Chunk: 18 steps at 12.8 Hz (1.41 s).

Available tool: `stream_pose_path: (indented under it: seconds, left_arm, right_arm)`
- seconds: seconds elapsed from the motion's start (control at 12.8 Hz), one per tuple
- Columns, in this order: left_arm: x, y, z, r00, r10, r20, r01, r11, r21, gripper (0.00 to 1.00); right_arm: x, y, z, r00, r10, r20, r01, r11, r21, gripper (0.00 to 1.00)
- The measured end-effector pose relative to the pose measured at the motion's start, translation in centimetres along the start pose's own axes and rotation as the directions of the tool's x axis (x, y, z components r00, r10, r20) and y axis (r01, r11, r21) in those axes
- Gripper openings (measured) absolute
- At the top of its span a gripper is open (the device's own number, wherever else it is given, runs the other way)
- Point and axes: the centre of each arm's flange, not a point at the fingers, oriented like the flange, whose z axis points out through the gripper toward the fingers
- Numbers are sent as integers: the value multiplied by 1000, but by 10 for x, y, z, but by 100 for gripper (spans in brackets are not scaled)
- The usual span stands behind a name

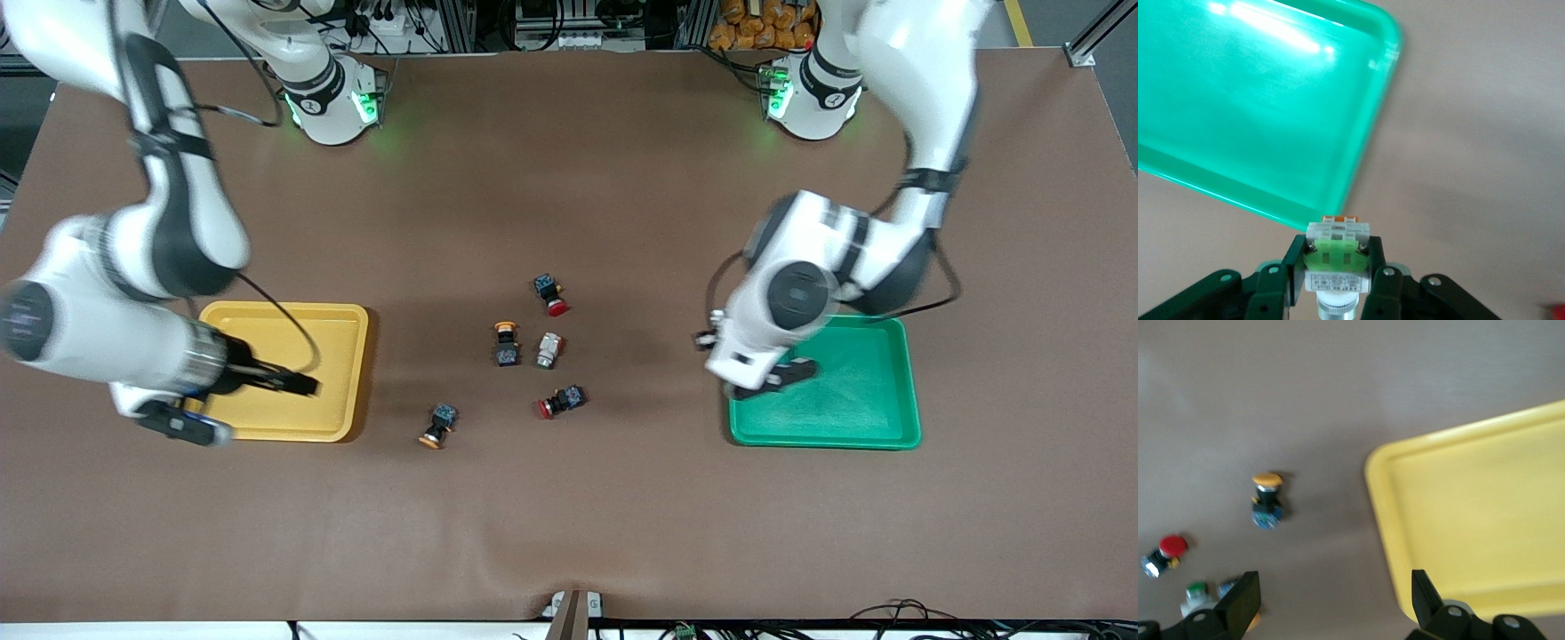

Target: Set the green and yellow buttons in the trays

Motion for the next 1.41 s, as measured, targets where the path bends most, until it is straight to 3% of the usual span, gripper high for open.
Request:
stream_pose_path:
  seconds: [0.23,0.47,0.63,0.7,0.94,1.09,1.17,1.41]
  left_arm:
    - [46,-83,31,1000,2,9,-3,999,39,41]
    - [71,-116,61,1000,22,-22,-21,998,53,41]
    - [82,-131,75,999,18,-29,-16,997,69,41]
    - [86,-138,77,999,20,-34,-17,997,81,45]
    - [91,-146,72,999,19,-50,-14,996,86,78]
    - [91,-143,61,998,22,-67,-17,997,78,98]
    - [89,-139,53,996,29,-79,-23,997,72,100]
    - [56,-84,24,995,58,-76,-58,998,-7,100]
  right_arm:
    - [6,-32,68,999,-7,-52,8,1000,16,100]
    - [-3,-52,111,999,31,-38,-31,999,9,100]
    - [-13,-76,130,997,56,-60,-54,998,22,100]
    - [-18,-87,141,995,59,-76,-57,998,29,100]
    - [-28,-108,180,992,40,-118,-35,998,46,100]
    - [-30,-108,202,991,16,-131,-13,1000,27,100]
    - [-30,-107,208,991,-1,-137,3,1000,9,96]
    - [-29,-105,212,988,-35,-149,31,999,-25,57]
